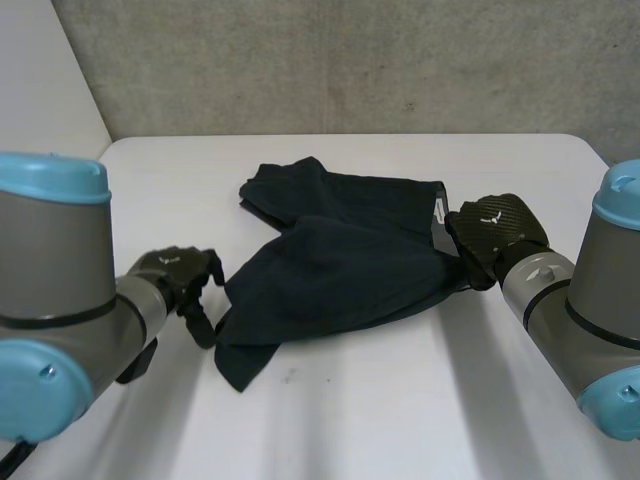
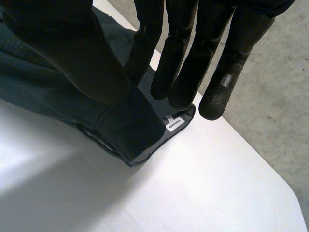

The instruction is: Fold the shorts.

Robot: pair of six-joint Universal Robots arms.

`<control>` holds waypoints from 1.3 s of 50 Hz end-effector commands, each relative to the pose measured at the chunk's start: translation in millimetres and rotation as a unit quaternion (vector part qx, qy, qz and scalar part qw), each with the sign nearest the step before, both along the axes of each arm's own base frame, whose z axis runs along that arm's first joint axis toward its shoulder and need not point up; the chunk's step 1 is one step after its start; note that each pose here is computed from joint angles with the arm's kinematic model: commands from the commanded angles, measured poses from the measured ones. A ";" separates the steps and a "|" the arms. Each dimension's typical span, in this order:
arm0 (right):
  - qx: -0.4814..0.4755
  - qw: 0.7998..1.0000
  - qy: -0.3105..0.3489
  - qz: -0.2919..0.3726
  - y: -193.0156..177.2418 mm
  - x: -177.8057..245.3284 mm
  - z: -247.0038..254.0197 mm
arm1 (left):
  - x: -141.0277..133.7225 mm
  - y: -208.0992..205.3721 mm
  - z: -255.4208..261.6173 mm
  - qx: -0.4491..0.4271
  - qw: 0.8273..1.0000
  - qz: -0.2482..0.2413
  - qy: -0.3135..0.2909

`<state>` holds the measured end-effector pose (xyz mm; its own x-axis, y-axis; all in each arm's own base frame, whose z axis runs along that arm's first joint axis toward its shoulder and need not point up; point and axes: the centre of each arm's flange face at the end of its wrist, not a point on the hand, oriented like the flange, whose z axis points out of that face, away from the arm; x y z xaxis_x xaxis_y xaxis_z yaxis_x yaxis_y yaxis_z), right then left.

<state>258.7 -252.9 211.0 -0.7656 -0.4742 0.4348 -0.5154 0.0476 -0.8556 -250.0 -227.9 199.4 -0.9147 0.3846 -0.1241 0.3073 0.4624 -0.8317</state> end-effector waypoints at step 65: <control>0.144 0.975 -0.168 -0.021 51.7 -10.1 -2.8 | 3.1 20.5 23.2 -0.134 0.986 -0.085 -0.056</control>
